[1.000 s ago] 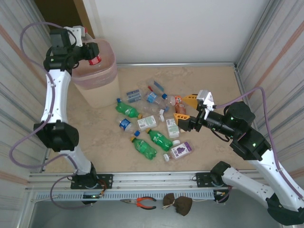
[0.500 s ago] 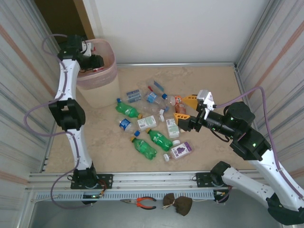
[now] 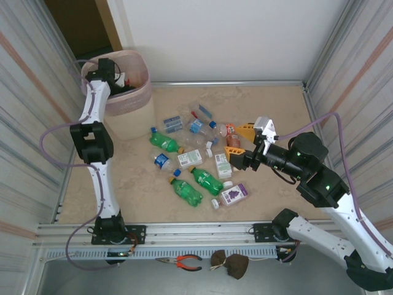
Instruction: Put the plastic bottles in the bin
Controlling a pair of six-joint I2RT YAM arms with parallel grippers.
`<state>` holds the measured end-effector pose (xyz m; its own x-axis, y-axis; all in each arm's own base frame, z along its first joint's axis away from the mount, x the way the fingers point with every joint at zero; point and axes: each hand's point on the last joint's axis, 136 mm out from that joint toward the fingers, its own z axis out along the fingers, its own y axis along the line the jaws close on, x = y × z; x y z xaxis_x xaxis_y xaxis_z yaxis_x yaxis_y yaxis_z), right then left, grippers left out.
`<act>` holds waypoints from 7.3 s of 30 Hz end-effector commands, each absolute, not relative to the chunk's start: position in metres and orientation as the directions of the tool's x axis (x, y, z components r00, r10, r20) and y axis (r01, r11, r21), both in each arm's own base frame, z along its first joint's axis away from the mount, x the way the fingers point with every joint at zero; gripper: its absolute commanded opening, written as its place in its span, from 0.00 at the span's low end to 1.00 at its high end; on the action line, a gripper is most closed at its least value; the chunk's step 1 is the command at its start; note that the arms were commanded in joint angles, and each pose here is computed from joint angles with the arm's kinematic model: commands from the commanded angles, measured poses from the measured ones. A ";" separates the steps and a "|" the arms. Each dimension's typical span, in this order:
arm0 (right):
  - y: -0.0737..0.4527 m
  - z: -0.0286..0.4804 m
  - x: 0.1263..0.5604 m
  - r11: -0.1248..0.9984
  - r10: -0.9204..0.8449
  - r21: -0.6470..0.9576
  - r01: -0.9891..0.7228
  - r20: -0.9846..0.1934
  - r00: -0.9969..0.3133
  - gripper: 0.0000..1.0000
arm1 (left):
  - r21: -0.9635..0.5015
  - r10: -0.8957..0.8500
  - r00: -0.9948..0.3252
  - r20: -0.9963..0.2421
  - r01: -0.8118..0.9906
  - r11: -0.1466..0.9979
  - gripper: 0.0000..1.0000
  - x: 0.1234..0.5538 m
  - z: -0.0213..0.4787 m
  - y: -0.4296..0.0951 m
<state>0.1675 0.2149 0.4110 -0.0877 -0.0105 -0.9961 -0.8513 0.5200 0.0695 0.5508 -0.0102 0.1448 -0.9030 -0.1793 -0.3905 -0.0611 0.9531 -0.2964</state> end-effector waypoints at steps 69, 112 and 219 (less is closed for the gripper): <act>0.209 0.374 0.202 0.666 -0.094 0.115 -0.737 -0.967 -0.236 0.73 | -0.256 -0.085 -0.543 -0.836 0.247 0.935 0.94 0.453 0.412 -0.047; 0.141 0.125 0.351 0.953 0.002 0.276 -0.124 -0.417 -0.909 0.74 | -0.567 -0.330 -0.604 -0.726 0.253 0.784 0.90 0.292 0.322 -0.091; 0.254 0.502 0.116 0.146 0.141 -0.048 -0.988 -0.988 0.069 0.58 | 0.026 -0.034 0.018 -0.999 0.966 -0.257 0.75 0.110 0.460 -0.353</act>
<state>0.1243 0.2596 0.4829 -0.0114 0.1012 -0.9948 -0.9898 0.1400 0.0256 0.1186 -0.3545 0.4482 -0.0145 0.0039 -0.9999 0.9745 -0.2240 -0.0150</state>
